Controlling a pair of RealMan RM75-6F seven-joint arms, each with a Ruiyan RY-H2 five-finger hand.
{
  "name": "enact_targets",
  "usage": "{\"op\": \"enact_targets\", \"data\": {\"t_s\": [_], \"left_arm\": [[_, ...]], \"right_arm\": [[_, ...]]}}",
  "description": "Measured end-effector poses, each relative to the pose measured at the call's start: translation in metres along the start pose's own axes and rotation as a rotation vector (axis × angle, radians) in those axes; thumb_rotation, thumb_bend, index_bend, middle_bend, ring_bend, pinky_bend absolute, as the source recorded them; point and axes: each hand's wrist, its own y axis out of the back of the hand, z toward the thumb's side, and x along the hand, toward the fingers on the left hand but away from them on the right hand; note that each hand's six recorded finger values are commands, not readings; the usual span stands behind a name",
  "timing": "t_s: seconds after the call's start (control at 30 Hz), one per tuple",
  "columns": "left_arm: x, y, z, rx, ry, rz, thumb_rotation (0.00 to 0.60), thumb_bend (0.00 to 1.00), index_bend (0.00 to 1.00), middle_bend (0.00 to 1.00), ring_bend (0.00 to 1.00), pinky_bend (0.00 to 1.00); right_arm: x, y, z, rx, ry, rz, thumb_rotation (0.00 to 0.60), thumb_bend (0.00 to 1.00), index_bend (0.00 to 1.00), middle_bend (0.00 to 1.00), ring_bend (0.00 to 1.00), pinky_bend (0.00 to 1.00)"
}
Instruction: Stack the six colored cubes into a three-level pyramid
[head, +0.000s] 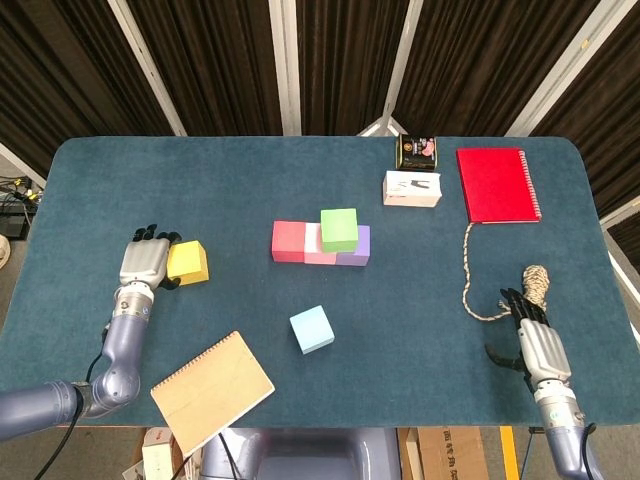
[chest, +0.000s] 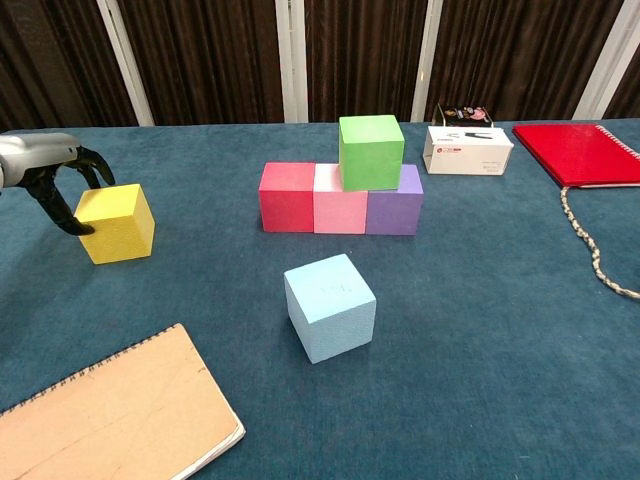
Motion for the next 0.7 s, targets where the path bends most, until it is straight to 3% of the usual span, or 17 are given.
{"op": "enact_targets", "data": {"t_s": [0.7], "left_arm": [[0.003, 0.0006, -0.0014, 0.024, 0.024, -0.002, 0.6, 0.31, 0.21, 0.26, 0.0, 0.0]], "right_arm": [[-0.0015, -0.001, -0.0006, 0.003, -0.005, 0.006, 0.6, 0.34, 0.04, 0.02, 0.0, 0.0]]}}
